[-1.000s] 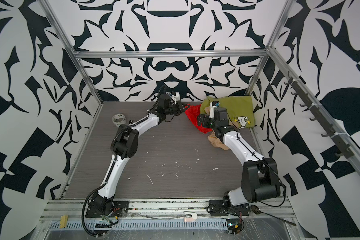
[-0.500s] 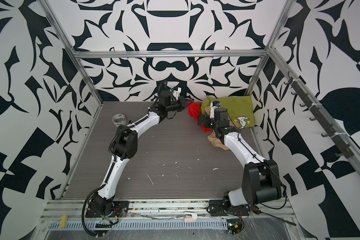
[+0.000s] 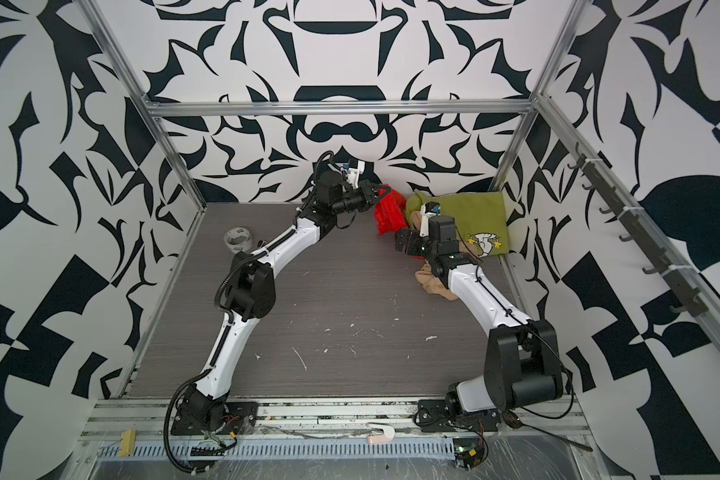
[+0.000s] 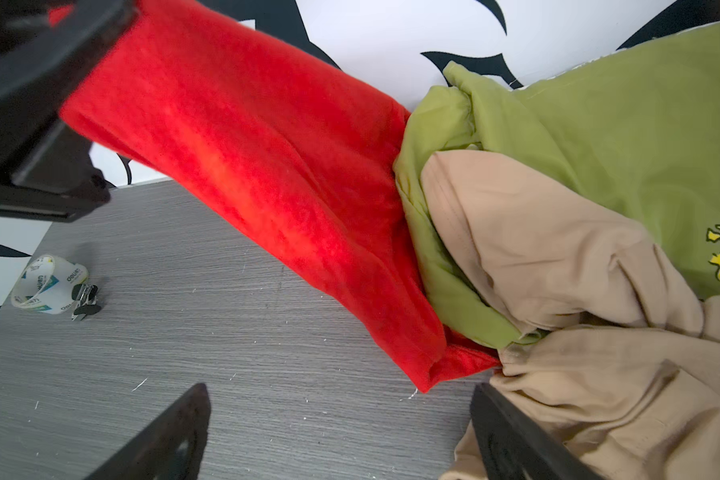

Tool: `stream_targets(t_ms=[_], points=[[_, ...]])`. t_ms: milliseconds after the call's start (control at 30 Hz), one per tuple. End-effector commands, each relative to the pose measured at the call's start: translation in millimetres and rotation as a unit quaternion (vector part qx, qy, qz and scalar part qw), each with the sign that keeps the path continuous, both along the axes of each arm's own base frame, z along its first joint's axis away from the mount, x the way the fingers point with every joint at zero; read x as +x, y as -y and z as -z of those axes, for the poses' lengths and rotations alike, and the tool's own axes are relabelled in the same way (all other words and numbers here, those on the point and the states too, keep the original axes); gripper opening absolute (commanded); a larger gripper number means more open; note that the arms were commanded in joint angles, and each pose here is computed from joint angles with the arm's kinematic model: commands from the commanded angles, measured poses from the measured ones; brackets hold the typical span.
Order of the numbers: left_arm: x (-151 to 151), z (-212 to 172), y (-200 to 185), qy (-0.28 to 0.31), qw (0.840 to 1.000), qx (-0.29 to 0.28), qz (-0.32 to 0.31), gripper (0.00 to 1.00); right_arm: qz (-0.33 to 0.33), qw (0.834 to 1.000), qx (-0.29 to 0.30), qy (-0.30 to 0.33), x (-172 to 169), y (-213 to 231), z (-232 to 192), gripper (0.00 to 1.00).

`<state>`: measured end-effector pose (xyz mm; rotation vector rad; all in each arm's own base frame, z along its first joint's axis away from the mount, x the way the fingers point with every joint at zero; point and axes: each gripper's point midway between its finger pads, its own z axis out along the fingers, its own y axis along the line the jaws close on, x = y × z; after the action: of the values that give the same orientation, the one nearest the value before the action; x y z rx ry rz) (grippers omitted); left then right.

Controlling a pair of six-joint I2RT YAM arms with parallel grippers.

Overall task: Pick out a specific cloth from the pile
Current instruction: 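Lift the red cloth up out of the pile with the left gripper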

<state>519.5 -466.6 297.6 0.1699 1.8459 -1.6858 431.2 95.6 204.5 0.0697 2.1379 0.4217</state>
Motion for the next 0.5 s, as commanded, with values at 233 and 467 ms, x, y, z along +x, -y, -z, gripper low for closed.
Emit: stream_targets(t_ms=[233, 467], points=[[-18, -92, -9, 0.086, 0.995, -0.057, -0.002, 0.03, -0.001, 0.999, -0.004, 0.044, -1, 1, -33, 0.99], [-24, -104, -12, 0.097, 0.993, -0.061, -0.002, 0.03, 0.001, 0.999, -0.001, 0.046, -6, 2, -35, 0.99]])
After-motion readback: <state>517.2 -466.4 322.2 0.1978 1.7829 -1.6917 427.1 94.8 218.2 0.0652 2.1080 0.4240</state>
